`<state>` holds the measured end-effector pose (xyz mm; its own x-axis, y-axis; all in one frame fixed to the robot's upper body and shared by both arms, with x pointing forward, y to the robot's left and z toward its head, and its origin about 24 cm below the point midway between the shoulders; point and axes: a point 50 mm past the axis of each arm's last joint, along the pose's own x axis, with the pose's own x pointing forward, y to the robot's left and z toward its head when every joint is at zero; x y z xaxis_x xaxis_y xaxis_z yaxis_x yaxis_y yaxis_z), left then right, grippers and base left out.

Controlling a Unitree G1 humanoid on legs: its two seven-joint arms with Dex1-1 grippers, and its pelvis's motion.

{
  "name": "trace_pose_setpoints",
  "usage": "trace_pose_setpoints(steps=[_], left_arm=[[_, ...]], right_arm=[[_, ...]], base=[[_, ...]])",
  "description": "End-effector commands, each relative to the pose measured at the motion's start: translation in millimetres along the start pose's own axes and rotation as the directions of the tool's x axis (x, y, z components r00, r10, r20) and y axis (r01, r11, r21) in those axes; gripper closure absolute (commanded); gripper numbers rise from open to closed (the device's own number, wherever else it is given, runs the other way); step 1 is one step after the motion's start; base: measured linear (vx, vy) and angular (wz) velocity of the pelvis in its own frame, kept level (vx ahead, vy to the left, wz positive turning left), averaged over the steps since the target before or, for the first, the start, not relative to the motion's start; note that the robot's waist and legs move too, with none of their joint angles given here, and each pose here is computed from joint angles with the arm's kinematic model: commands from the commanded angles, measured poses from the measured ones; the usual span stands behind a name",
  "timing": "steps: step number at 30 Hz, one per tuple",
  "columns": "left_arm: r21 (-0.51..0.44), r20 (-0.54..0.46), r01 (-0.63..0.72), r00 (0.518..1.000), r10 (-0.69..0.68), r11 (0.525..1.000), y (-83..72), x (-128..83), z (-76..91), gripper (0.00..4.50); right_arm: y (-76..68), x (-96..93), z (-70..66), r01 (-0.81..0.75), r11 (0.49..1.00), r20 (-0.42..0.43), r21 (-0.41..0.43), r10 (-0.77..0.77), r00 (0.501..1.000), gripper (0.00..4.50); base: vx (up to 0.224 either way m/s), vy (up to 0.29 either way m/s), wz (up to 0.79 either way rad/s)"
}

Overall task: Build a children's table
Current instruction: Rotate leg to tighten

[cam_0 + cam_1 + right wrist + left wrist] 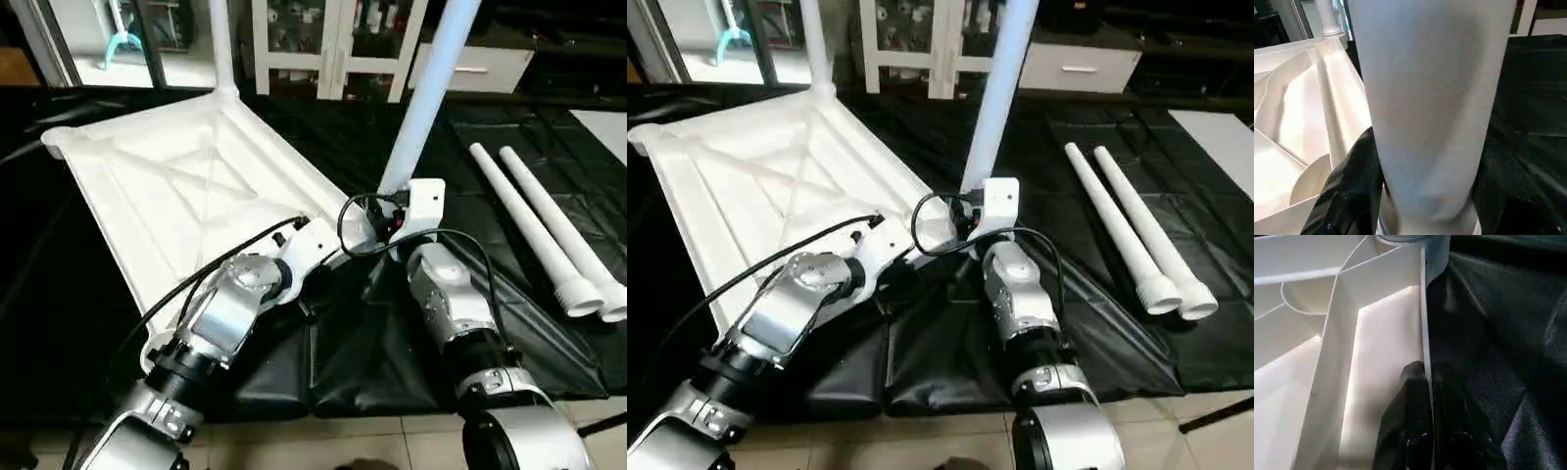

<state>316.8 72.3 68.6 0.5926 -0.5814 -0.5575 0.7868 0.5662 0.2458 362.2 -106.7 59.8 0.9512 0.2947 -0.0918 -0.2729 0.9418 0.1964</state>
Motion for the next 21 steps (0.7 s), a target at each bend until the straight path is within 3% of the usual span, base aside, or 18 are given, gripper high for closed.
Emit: trace_pose_setpoints(steps=[1, 3, 6, 7, 8, 12, 16, 21], left_arm=[[0.055, -0.028, 0.076, 0.997, -0.075, 0.996, -12.1, 0.7, -14.5, 4.5], [0.114, -0.001, 0.137, 0.99, -0.138, 0.984, -10.0, -13.6, -27.4, 4.5], [0.187, 0.021, 0.223, 0.973, -0.23, 0.957, -11.4, -30.4, -38.7, 4.5], [0.205, 0.01, 0.254, 0.965, -0.262, 0.945, -11.2, -38.0, -45.3, 4.5], [0.238, -0.043, 0.281, 0.959, -0.279, 0.93, -6.6, -53.2, -60.3, 4.5], [0.211, -0.073, 0.297, 0.955, -0.288, 0.931, 1.5, -71.9, -71.8, 4.5], [0.211, -0.069, 0.269, 0.963, -0.26, 0.94, 8.3, -78.0, -74.4, 4.5], [0.212, -0.05, 0.266, 0.964, -0.261, 0.94, 8.2, -78.7, -72.3, 4.5]], right_arm=[[28.6, -8.2, -33.7, -0.253, 0.956, -0.097, 0.151, 0.269, 0.958, 1.93], [17.5, -12.8, -17.7, -0.401, 0.914, -0.051, 0.065, 0.404, 0.913, 1.79], [7.0, -21.2, -8.6, -0.537, 0.841, -0.078, -0.067, 0.533, 0.843, 1.57], [2.3, -26.0, -6.4, -0.593, 0.797, -0.108, -0.114, 0.583, 0.805, 1.48], [-11.0, -36.0, -3.3, -0.676, 0.722, -0.186, -0.145, 0.652, 0.736, 1.41], [-28.9, -44.5, 10.3, -0.714, 0.69, -0.183, -0.115, 0.692, 0.698, 1.41], [-37.6, -46.0, 17.9, -0.717, 0.688, -0.154, -0.113, 0.701, 0.696, 1.57], [-37.6, -45.2, 19.3, -0.722, 0.685, -0.126, -0.092, 0.712, 0.691, 1.93]], base=[[0.0, 0.0, 0.0], [0.0, 0.0, 0.0], [0.0, 0.0, 0.0], [0.0, 0.0, 0.0], [0.0, 0.0, 0.0], [0.0, 0.0, 0.0], [0.0, 0.0, 0.0], [0.0, 0.0, 0.0]])
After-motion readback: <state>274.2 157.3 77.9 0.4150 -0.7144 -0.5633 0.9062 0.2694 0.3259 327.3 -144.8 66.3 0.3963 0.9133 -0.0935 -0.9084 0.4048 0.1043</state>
